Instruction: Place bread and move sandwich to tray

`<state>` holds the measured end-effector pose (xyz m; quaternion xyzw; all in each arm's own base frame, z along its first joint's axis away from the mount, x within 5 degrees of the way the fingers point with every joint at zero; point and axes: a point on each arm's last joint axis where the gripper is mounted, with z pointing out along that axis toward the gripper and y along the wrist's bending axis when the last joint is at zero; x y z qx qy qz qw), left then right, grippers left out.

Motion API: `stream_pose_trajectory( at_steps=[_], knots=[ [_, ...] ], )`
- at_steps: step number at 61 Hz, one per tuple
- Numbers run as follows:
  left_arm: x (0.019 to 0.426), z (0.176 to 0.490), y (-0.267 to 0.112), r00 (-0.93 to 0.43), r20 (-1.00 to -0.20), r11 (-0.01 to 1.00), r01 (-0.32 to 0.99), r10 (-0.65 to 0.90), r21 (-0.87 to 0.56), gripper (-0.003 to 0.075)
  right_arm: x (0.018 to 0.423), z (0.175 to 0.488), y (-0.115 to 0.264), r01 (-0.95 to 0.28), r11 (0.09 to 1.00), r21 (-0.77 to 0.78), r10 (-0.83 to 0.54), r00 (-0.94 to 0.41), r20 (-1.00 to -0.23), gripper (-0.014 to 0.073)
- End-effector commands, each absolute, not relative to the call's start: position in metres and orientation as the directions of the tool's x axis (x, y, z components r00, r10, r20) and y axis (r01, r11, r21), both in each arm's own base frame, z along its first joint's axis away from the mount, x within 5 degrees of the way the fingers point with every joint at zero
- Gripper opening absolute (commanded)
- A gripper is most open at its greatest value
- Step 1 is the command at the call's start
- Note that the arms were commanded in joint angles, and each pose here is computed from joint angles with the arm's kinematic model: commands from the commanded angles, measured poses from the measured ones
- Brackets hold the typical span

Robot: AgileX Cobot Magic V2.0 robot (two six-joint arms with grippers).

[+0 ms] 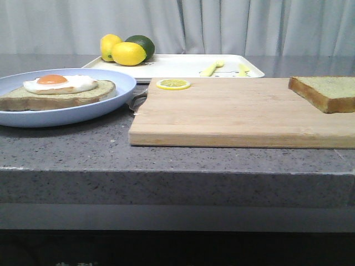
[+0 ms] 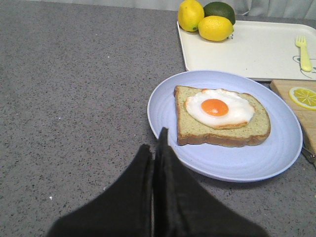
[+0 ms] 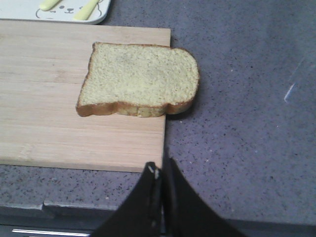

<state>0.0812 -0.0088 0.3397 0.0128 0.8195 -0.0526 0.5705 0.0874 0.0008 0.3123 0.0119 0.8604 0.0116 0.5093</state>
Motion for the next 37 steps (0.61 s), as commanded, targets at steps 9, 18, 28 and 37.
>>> stream_pose_trajectory(
  at_steps=[9, 18, 28, 37],
  knots=[
    [0.0844, 0.3537, -0.0089, -0.269, -0.962, 0.994, 0.087, -0.038, -0.064, 0.0251, 0.0919, 0.3252, -0.0015, 0.019, 1.0, 0.0, 0.008, -0.413, -0.911, 0.0479],
    [0.0844, 0.3537, -0.0089, -0.269, -0.962, 0.994, 0.087, -0.038, -0.064, 0.0392, 0.0918, 0.325, -0.0015, 0.019, 1.0, -0.001, 0.008, -0.415, -0.91, 0.0614],
    [0.0844, 0.3537, -0.0089, -0.269, -0.962, 0.994, 0.087, -0.038, -0.064, 0.0388, 0.0912, 0.3238, -0.0013, 0.019, 1.0, 0.003, 0.011, -0.429, -0.903, 0.0613],
    [0.0844, 0.3537, -0.0089, -0.269, -0.962, 0.994, 0.087, -0.038, -0.064, 0.0388, 0.0902, 0.3262, -0.0004, 0.016, 1.0, 0.02, 0.025, -0.435, -0.9, 0.0613]
  ],
)
